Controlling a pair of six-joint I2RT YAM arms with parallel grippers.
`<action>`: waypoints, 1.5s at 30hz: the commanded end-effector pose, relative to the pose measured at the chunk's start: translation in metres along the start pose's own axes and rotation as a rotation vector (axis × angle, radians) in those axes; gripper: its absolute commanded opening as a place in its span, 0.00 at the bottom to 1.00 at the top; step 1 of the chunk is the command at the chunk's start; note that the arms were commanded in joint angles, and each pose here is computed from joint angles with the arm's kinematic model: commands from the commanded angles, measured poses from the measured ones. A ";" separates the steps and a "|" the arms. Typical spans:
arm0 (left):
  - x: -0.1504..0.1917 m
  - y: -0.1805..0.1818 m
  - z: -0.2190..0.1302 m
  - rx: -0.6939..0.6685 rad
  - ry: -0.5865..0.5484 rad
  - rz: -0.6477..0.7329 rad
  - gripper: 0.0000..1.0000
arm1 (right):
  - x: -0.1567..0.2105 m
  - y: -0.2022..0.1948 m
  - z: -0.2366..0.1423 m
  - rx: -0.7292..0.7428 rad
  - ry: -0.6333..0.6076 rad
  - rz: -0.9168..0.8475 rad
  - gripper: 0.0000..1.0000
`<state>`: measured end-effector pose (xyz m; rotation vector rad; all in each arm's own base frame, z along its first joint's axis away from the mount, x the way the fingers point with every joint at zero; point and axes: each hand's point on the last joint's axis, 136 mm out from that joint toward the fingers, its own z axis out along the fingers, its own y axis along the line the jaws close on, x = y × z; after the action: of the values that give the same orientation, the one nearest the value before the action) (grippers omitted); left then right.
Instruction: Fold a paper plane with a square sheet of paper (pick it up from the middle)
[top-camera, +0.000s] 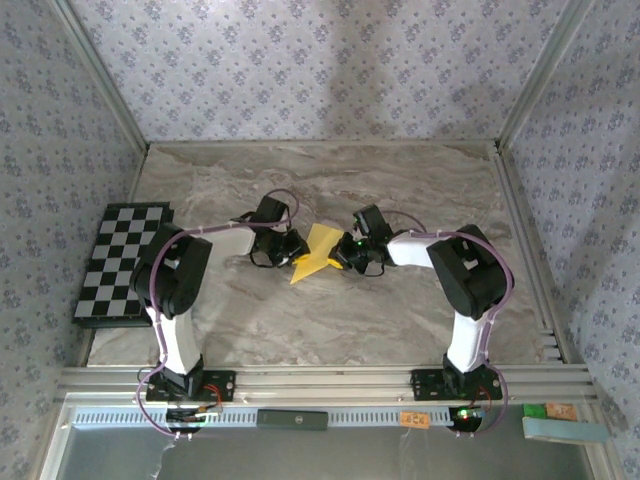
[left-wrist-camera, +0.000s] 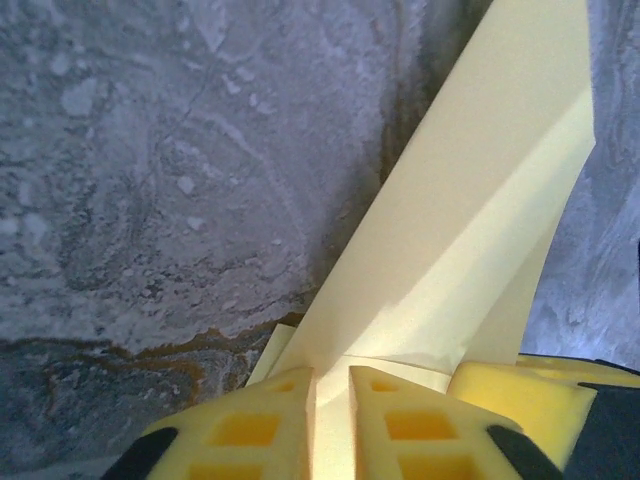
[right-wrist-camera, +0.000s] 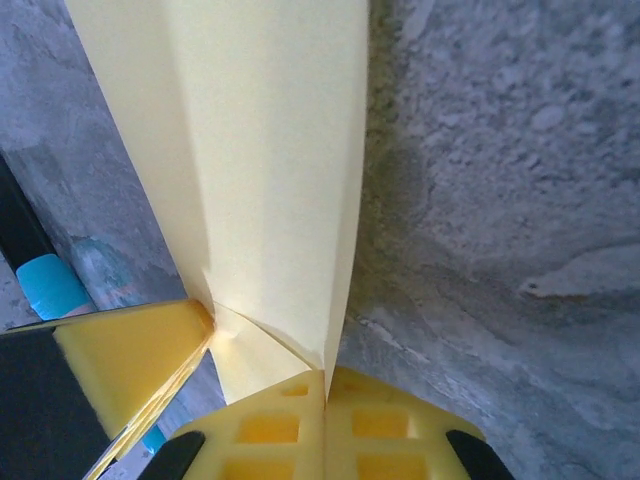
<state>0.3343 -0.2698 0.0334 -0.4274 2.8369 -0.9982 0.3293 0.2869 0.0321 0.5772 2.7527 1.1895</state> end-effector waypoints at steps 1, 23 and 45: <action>-0.009 -0.027 -0.028 0.051 -0.071 0.095 0.21 | -0.008 0.018 -0.018 -0.044 -0.059 -0.030 0.00; 0.046 -0.060 -0.030 -0.071 -0.298 1.164 0.60 | -0.025 0.022 -0.058 -0.040 -0.114 0.131 0.00; 0.046 -0.052 0.005 -0.124 -0.288 1.433 0.41 | -0.019 0.014 -0.057 -0.055 -0.044 0.229 0.00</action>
<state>0.3029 -0.3192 0.0629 1.1374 2.0876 -0.3653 0.3446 0.2521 0.0779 0.8802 2.6458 1.2569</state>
